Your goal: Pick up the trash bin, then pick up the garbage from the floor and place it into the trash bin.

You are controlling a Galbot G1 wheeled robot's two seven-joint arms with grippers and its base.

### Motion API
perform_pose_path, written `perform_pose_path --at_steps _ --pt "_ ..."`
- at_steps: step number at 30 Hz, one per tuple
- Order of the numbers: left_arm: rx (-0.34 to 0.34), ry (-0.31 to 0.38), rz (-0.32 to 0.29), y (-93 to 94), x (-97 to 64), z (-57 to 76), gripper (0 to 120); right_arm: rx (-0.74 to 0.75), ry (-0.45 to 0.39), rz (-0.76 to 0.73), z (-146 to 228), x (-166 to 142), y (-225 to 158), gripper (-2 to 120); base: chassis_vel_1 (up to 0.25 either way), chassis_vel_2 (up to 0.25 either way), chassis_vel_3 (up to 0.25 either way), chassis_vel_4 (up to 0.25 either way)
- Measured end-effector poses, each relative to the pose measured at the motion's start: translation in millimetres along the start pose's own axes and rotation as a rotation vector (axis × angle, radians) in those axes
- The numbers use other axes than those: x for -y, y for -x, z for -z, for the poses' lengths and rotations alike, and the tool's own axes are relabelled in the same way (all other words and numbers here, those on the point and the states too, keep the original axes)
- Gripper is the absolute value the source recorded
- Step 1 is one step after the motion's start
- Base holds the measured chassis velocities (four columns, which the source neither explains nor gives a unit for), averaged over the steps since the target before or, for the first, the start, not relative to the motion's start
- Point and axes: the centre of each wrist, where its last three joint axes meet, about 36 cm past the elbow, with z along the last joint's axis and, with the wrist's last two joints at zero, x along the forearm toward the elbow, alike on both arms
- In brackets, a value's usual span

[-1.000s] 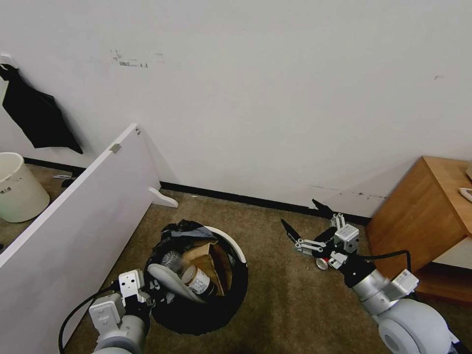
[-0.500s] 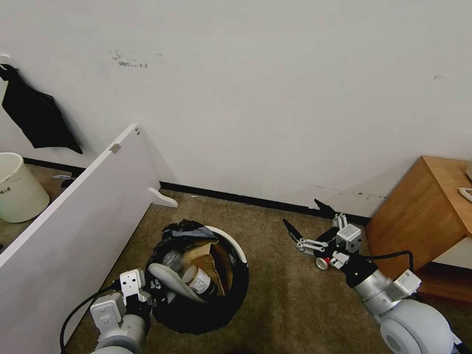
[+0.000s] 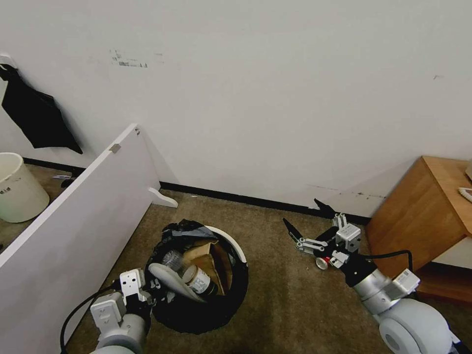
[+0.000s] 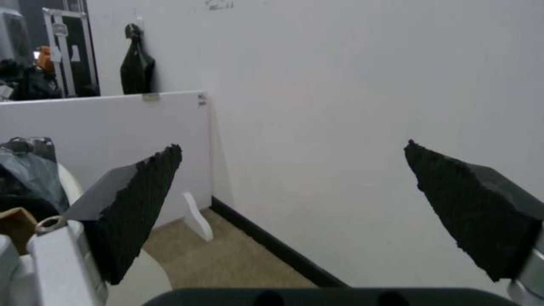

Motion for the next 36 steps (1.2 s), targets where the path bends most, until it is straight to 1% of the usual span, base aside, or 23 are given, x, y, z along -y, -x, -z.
perform_pose_path --at_steps 21,36 --pt "0.005 -0.005 0.003 1.9 0.1 -0.8 0 0.003 0.008 -0.007 -2.0 -0.8 1.3 100 0.0 0.0 0.0 0.0" --pt "0.01 -0.015 0.008 3.1 0.7 -0.2 0 -0.004 0.017 -0.046 -3.9 -2.5 0.8 100 0.0 0.0 0.0 0.0"
